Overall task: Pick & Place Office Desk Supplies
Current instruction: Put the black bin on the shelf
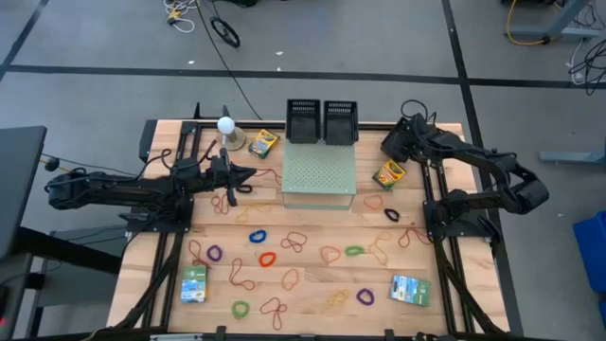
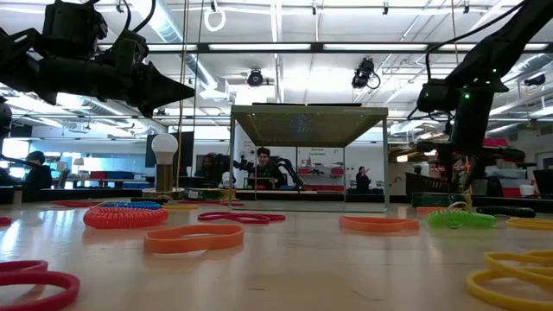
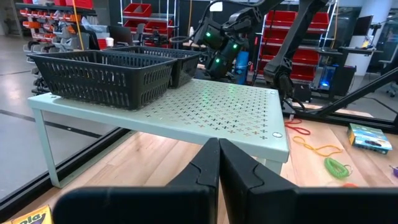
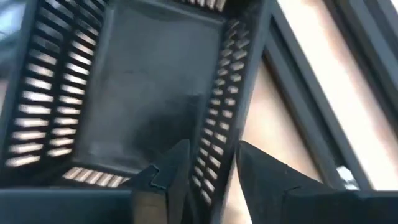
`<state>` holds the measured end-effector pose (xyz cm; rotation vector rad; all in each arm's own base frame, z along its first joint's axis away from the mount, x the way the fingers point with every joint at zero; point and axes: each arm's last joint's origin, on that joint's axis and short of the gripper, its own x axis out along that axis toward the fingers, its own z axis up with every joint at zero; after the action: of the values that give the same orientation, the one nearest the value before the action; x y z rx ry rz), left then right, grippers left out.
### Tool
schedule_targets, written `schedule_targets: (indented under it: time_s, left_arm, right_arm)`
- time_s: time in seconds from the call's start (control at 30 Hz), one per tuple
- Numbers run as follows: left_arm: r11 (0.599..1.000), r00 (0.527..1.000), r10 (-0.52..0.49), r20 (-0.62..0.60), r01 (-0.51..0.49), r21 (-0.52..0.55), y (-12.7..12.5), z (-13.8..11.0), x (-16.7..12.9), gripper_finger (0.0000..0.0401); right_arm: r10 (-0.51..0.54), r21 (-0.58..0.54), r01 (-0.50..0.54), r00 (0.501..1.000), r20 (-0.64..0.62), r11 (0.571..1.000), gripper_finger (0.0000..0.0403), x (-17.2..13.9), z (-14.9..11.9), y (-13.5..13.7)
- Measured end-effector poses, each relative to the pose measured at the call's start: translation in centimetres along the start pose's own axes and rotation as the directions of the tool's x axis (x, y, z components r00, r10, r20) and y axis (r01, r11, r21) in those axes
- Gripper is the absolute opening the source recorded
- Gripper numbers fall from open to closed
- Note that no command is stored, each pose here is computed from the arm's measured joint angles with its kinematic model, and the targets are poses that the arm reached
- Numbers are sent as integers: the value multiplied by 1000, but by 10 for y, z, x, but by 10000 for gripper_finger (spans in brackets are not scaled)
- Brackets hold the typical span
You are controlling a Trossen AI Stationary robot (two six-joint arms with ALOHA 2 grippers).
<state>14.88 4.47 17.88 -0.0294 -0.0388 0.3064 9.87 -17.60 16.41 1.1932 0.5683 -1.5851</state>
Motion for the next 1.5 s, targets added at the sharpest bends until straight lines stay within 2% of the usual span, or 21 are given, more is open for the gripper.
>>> schedule_targets:
  time_s: [0.1,0.33,0.47,0.67,0.77,0.93,1.2,1.3,1.37,1.43,1.5]
  left_arm:
    - [1000,1000,0,0,0,0,0,0,0,9]
    - [1000,1000,0,0,0,0,0,0,0,9]
    - [1000,1000,0,0,0,0,0,0,0,9]
    - [1000,1000,0,0,0,0,0,0,0,9]
    - [1000,1000,0,0,0,0,0,0,0,9]
    - [1000,1000,0,0,0,0,0,0,0,9]
    - [1000,1000,0,0,0,0,0,0,0,9]
    - [1000,1000,0,0,0,0,0,0,0,9]
    - [1000,1000,0,0,0,0,0,0,0,9]
    - [1000,1000,0,0,0,0,0,0,0,9]
    - [1000,1000,0,0,0,0,0,0,0,9]
  right_arm:
    - [12,-57,-9,999,51,998,110,-1,1,4]
    - [-31,-196,54,992,122,979,53,-2,-2,6]
    - [-53,-237,94,984,173,967,27,-4,-5,9]
    - [-43,-314,107,978,205,943,23,-9,-11,13]
    - [-15,-300,87,972,233,950,23,-21,-12,11]
    - [99,-294,0,941,322,956,14,-60,-9,10]
    - [268,-336,-111,843,467,935,14,-159,-5,4]
    - [386,-393,-202,791,475,897,13,-196,-4,7]
    - [470,-468,-247,758,452,849,13,-217,-6,10]
    - [550,-559,-277,728,409,782,13,-234,-9,14]
    - [634,-659,-315,703,322,683,14,-247,-17,17]
